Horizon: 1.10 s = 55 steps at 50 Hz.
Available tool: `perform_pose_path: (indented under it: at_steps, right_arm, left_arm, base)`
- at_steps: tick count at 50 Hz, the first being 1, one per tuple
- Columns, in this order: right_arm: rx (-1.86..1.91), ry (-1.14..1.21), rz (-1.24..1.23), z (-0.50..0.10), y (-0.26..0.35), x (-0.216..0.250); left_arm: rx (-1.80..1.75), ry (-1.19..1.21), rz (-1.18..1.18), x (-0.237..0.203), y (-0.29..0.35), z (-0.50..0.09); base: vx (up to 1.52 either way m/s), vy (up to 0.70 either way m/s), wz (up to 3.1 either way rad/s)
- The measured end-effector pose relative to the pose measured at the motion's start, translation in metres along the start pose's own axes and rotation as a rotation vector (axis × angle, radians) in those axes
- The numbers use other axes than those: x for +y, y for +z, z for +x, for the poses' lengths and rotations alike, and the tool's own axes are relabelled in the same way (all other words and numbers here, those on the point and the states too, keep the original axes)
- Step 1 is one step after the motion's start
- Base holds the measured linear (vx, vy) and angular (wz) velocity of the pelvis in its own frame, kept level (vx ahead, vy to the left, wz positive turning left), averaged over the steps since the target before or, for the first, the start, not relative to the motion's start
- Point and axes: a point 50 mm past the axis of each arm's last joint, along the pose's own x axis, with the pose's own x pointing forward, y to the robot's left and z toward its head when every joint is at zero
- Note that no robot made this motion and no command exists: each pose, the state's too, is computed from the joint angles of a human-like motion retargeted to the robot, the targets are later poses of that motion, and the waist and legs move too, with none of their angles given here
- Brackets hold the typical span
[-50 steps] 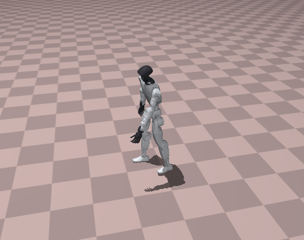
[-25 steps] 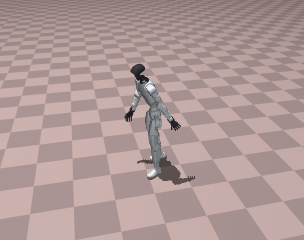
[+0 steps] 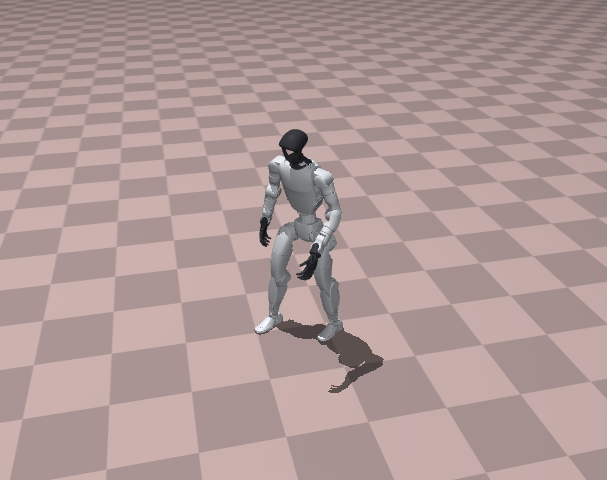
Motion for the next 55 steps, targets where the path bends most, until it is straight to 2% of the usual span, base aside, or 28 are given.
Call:
perform_pose_path:
  at_steps: [3,6,7,9,10,11,12,13,14,16,17,19,21,22,24,29,31,36,40,44,49,52,54,55]
  right_arm:
    - [-0.008,-0.078,-0.024,0.000,0.007,-0.017]
    - [-0.008,-0.157,0.009,-0.001,0.018,-0.038]
    - [0.000,-0.182,0.020,-0.002,0.022,-0.045]
    - [0.020,-0.279,0.057,-0.005,0.035,-0.063]
    - [0.018,-0.290,0.058,-0.007,0.041,-0.069]
    - [0.015,-0.303,0.068,-0.008,0.049,-0.075]
    - [0.013,-0.320,0.097,-0.010,0.059,-0.079]
    - [-0.024,-0.349,0.111,-0.012,0.070,-0.084]
    - [-0.079,-0.383,0.119,-0.014,0.081,-0.088]
    - [-0.152,-0.436,0.187,-0.016,0.086,-0.089]
    - [-0.199,-0.438,0.218,-0.017,0.093,-0.089]
    - [-0.324,-0.416,0.255,-0.023,0.119,-0.085]
    - [-0.384,-0.374,0.333,-0.023,0.115,-0.079]
    - [-0.418,-0.353,0.323,-0.024,0.122,-0.076]
    - [-0.426,-0.291,0.353,-0.021,0.113,-0.070]
    - [-0.303,-0.221,0.249,-0.011,0.082,-0.052]
    - [-0.194,-0.170,0.245,-0.005,0.048,-0.042]
    - [0.075,0.000,0.128,-0.003,-0.030,0.001]
    - [0.181,0.179,-0.008,-0.009,-0.061,0.033]
    - [0.207,0.283,-0.079,-0.013,-0.072,0.052]
    - [0.193,0.255,-0.165,-0.009,-0.059,0.047]
    - [0.182,0.169,-0.201,-0.005,-0.045,0.027]
    - [0.176,0.025,-0.195,-0.002,-0.024,0.000]
    - [0.173,-0.015,-0.188,-0.002,-0.019,-0.013]
  left_arm:
    - [-0.218,-0.115,-0.151,-0.023,0.053,0.001]
    - [-0.250,-0.128,-0.385,-0.029,0.063,-0.003]
    - [-0.217,-0.106,-0.459,-0.028,0.056,-0.005]
    - [-0.114,0.080,-0.952,-0.023,0.038,-0.010]
    - [-0.055,0.088,-0.802,-0.018,0.018,-0.012]
    - [0.026,0.112,-0.809,-0.015,-0.001,-0.016]
    - [0.130,0.178,-1.128,-0.019,-0.019,-0.021]
    - [0.176,0.232,-0.952,-0.008,-0.040,-0.027]
    - [0.211,0.258,-0.525,0.011,-0.061,-0.035]
    - [0.461,0.262,-0.113,0.033,-0.118,-0.071]
    - [0.574,0.262,-0.014,0.041,-0.141,-0.089]
    - [0.749,0.313,0.016,0.054,-0.169,-0.114]
    - [0.975,0.280,0.160,0.073,-0.201,-0.163]
    - [1.033,0.308,0.123,0.078,-0.207,-0.174]
    - [1.197,0.266,0.234,0.091,-0.221,-0.215]
    - [1.322,0.303,0.190,0.101,-0.226,-0.240]
    - [1.337,0.213,0.265,0.104,-0.225,-0.239]
    - [1.121,0.121,0.281,0.103,-0.202,-0.175]
    - [0.777,0.064,0.176,0.071,-0.157,-0.098]
    - [0.446,-0.040,0.124,0.029,-0.102,-0.050]
    - [0.184,-0.177,0.054,-0.011,-0.055,-0.032]
    - [0.150,-0.204,0.011,-0.020,-0.055,-0.039]
    - [0.170,0.005,-0.425,-0.022,-0.056,-0.038]
    - [0.210,-0.059,-0.218,-0.018,-0.071,-0.045]
  base:
    - [0.39,-0.16,0.84]
    - [0.37,-0.18,0.41]
    - [0.35,-0.19,0.13]
    - [0.33,-0.18,-0.04]
    - [0.30,-0.16,0.02]
    - [0.27,-0.13,0.20]
    - [0.27,-0.10,0.43]
    - [0.27,-0.07,0.67]
    - [0.33,-0.03,1.10]
    - [0.39,0.02,1.29]
    - [0.36,0.04,0.92]
    - [0.32,0.07,0.80]
    - [0.38,0.10,1.25]
    - [0.36,0.12,1.27]
    - [0.37,0.14,1.38]
    - [0.36,0.19,1.22]
    - [0.42,0.19,1.71]
    - [0.37,0.11,1.92]
    - [0.34,0.06,2.24]
    - [0.34,-0.02,2.66]
    - [0.35,-0.11,2.56]
    - [0.36,-0.15,1.53]
    - [0.33,-0.16,0.59]
    - [0.32,-0.15,0.45]
